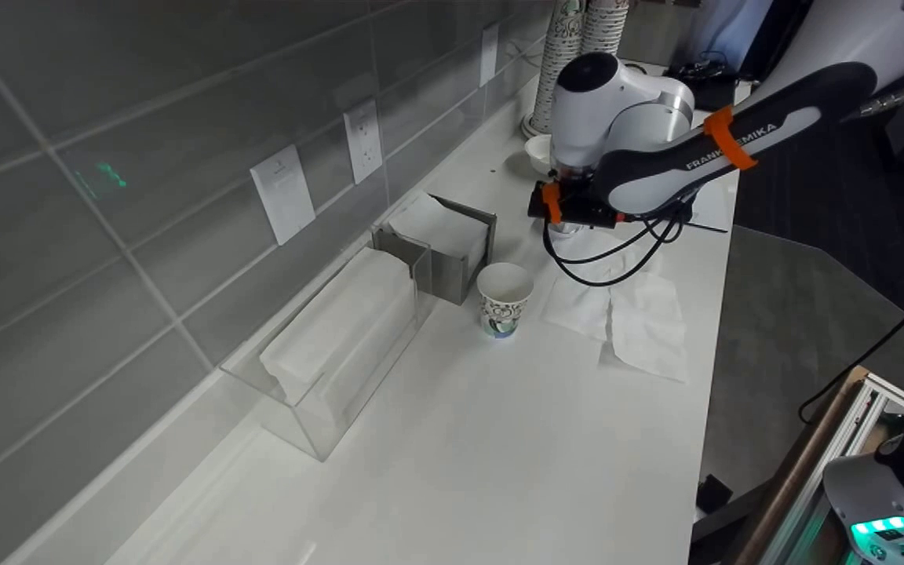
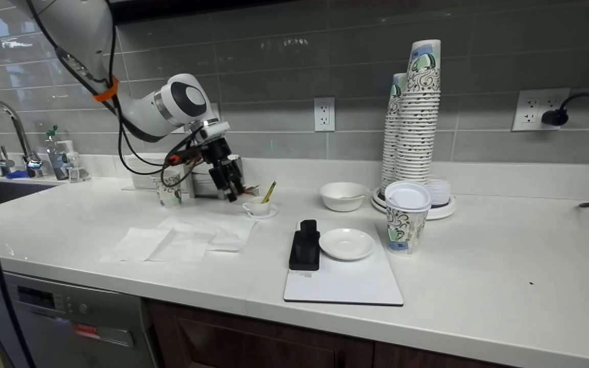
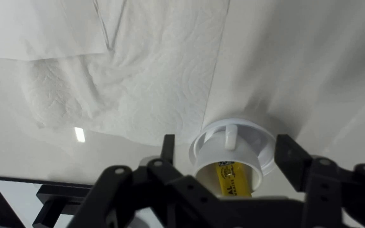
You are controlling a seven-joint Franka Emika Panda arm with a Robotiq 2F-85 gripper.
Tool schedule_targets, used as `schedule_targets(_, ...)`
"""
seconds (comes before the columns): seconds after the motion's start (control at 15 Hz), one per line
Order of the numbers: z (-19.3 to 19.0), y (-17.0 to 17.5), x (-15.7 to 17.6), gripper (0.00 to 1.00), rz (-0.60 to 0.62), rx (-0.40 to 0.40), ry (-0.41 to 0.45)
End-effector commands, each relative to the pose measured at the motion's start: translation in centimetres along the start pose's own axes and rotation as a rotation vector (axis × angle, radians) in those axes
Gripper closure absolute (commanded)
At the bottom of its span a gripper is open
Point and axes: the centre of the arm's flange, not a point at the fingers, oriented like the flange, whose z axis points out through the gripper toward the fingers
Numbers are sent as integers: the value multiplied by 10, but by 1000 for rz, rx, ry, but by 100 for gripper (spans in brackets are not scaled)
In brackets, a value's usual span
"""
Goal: Move the white mug to the saucer next to the black object
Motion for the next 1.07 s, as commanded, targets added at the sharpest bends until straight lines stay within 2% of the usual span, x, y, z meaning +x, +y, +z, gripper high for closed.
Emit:
schedule_targets(0.0,10,-9,2,37,24,10,9)
schedule_targets(0.13,11,-10,4,52,30,9,10)
schedule_targets(0.27,13,-11,5,61,33,8,10)
schedule_targets(0.4,15,-12,6,51,27,6,3)
schedule_targets(0.47,16,-13,6,51,26,9,8)
schedule_targets(0.6,17,-13,6,39,24,4,3)
schedule_targets(0.73,20,-13,7,33,24,0,0)
schedule_targets(0.87,22,-13,7,40,25,-2,-1)
schedule_targets(1.0,26,-14,7,55,26,-3,-3)
